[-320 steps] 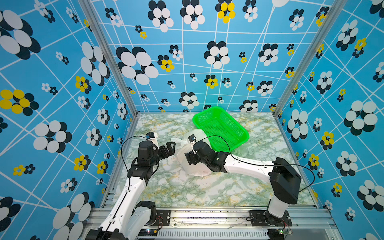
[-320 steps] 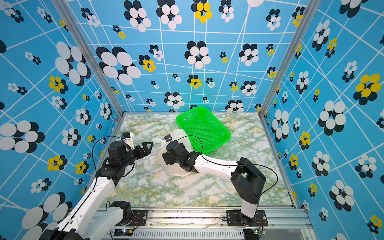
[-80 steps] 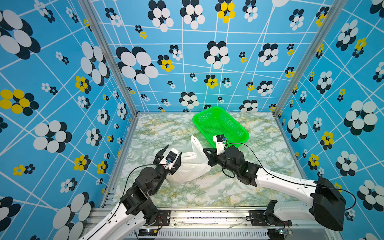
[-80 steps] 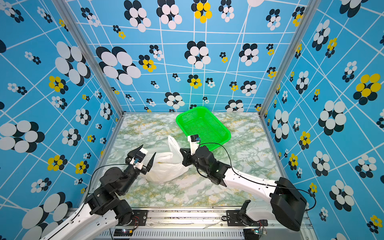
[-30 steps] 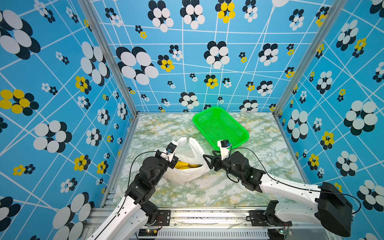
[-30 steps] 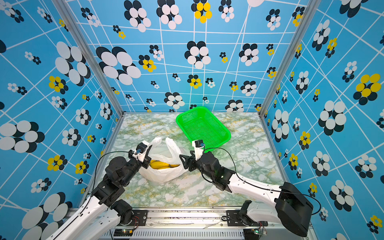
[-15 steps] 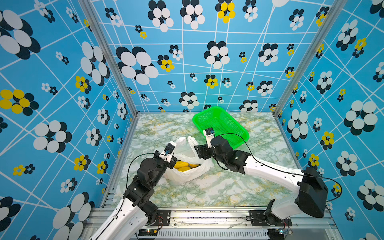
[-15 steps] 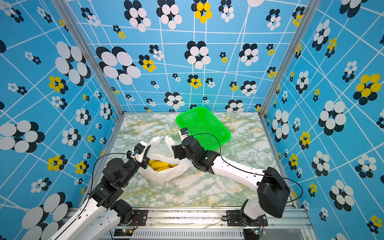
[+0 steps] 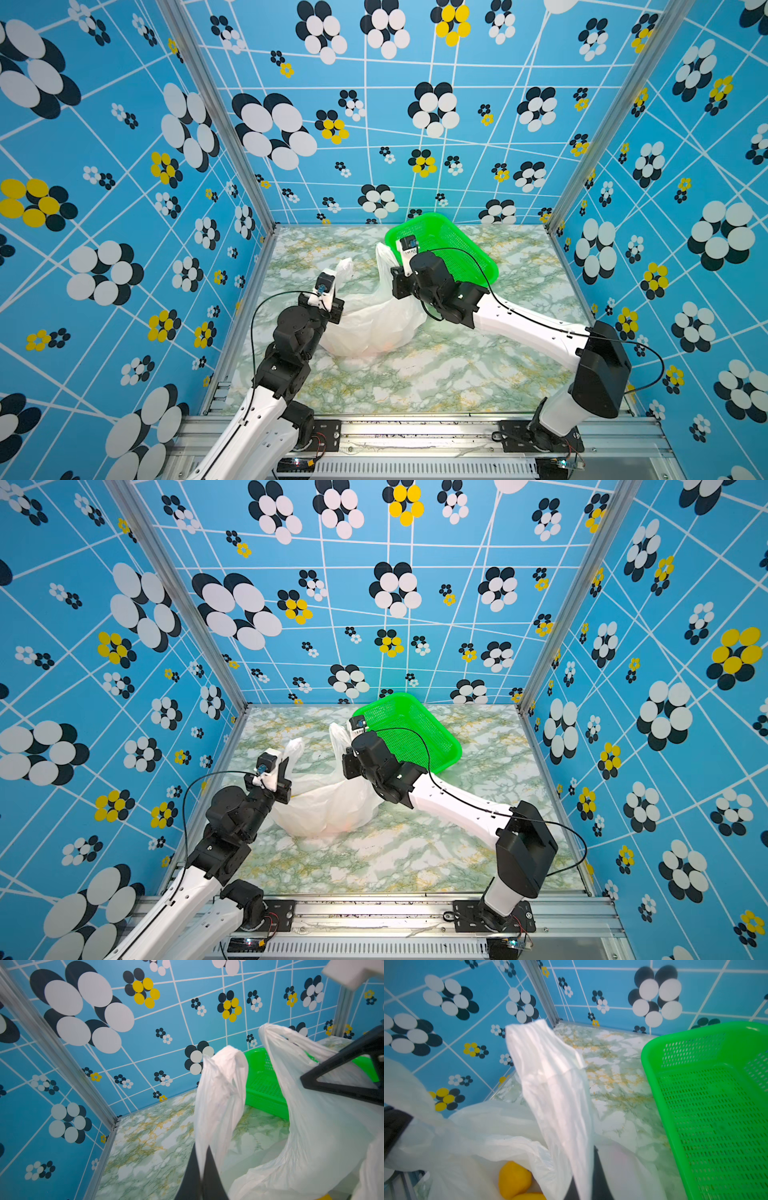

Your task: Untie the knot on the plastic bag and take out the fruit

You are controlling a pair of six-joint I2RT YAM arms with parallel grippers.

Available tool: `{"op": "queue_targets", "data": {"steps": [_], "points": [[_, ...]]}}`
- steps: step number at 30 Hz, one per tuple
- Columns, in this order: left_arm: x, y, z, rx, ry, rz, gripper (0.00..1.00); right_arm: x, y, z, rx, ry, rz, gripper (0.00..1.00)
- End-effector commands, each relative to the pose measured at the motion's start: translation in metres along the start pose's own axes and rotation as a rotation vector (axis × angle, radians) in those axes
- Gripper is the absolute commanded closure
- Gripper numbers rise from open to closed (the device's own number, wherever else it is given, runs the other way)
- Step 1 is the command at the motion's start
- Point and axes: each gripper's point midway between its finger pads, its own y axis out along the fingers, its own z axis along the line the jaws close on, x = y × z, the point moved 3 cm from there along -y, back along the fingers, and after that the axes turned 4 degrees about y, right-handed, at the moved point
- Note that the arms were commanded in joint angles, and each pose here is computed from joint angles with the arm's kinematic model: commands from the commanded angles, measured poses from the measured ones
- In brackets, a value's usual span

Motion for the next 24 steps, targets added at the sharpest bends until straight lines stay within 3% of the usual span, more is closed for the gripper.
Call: {"op": "queue_targets", "data": {"steps": [1, 5, 12, 18, 24], "points": [[0.041, 0.005, 0.035, 0.057, -0.174, -0.123, 1.0, 0.058, 0.008, 0.009, 0.024, 0.022, -0.168, 1.0], [0.067, 0.001, 0.069, 0.118, -0.214, -0.156, 1.0, 0.108, 0.022, 0.026, 0.083, 0.047, -0.324, 1.0], [0.078, -0.025, 0.091, 0.238, -0.211, -0.192, 1.0, 0.144, 0.047, 0.046, 0.211, 0.073, -0.491, 1.0], [0.065, -0.039, 0.083, 0.226, -0.234, -0.21, 1.0, 0.134, 0.067, 0.054, 0.288, 0.048, -0.528, 1.0], [0.02, -0.06, 0.066, 0.217, -0.276, -0.163, 0.99, 0.078, 0.075, 0.041, 0.37, 0.093, -0.547, 1.0]]}}
